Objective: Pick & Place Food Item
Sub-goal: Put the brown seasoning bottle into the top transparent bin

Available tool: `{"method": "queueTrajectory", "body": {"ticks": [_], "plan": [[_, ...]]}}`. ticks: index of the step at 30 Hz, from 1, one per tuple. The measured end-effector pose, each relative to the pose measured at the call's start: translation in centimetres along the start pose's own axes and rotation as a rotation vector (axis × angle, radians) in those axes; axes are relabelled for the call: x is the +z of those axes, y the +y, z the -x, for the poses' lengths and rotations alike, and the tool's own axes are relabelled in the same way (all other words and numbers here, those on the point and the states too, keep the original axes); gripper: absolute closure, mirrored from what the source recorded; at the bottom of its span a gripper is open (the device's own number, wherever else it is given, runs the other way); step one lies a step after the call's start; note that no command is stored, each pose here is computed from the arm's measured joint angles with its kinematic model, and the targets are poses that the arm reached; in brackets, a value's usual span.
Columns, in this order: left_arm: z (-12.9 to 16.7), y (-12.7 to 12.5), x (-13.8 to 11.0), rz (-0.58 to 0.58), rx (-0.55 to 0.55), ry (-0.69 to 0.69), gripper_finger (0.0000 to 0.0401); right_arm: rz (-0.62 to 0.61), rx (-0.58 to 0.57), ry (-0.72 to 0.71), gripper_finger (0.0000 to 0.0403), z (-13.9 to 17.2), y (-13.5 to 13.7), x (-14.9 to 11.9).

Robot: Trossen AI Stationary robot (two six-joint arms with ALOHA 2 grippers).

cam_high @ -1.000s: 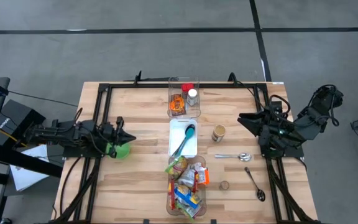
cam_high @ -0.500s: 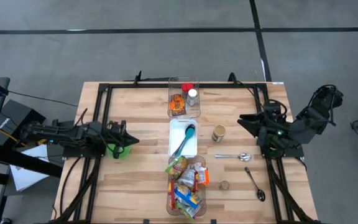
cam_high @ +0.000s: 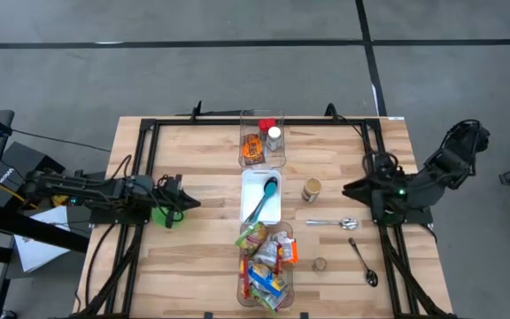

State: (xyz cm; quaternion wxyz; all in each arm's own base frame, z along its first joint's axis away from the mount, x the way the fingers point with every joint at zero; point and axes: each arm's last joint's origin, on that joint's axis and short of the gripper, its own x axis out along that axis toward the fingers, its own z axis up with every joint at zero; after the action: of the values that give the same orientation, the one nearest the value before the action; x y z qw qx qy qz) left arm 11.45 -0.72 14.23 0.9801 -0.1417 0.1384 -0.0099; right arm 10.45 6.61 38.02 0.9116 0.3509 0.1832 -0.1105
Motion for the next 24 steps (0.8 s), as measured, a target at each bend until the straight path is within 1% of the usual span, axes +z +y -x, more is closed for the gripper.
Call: {"method": "queueTrajectory", "body": {"ticks": [3,4,6,9,12,14,17,20,24], "plan": [[-0.1,0.0,-0.1,0.0,0.003,0.009,0.0401,0.004,0.104,0.042,0.0283,1.0,0.9,1.1],[-0.1,0.0,-0.1,0.0,0.004,0.012,0.0401,0.002,0.124,0.052,0.0285,1.4,1.1,1.5],[-0.1,0.0,-0.1,0.0,0.004,0.013,0.0401,0.011,0.129,0.083,0.0288,2.0,1.3,2.1],[-0.1,0.0,-0.1,0.0,0.004,0.012,0.0401,0.013,0.053,0.203,0.029,2.4,0.9,2.0],[-0.1,0.0,-0.1,0.0,0.004,0.012,0.0401,-0.001,-0.039,0.363,0.0288,1.8,0.6,0.8],[-0.1,0.0,-0.1,0.0,0.004,0.012,0.0401,0.001,-0.041,0.423,0.0282,1.0,1.2,0.1],[-0.1,0.0,-0.1,0.0,0.004,0.012,0.0401,0.011,0.006,0.442,0.0264,-0.2,2.8,-1.0],[-0.1,0.0,-0.1,0.0,0.004,0.012,0.0401,0.016,0.033,0.465,0.0235,-1.0,3.9,-1.8],[-0.1,0.0,-0.1,0.0,0.004,0.011,0.0401,0.008,-0.017,0.505,0.0186,-2.0,4.8,-3.4]]}}
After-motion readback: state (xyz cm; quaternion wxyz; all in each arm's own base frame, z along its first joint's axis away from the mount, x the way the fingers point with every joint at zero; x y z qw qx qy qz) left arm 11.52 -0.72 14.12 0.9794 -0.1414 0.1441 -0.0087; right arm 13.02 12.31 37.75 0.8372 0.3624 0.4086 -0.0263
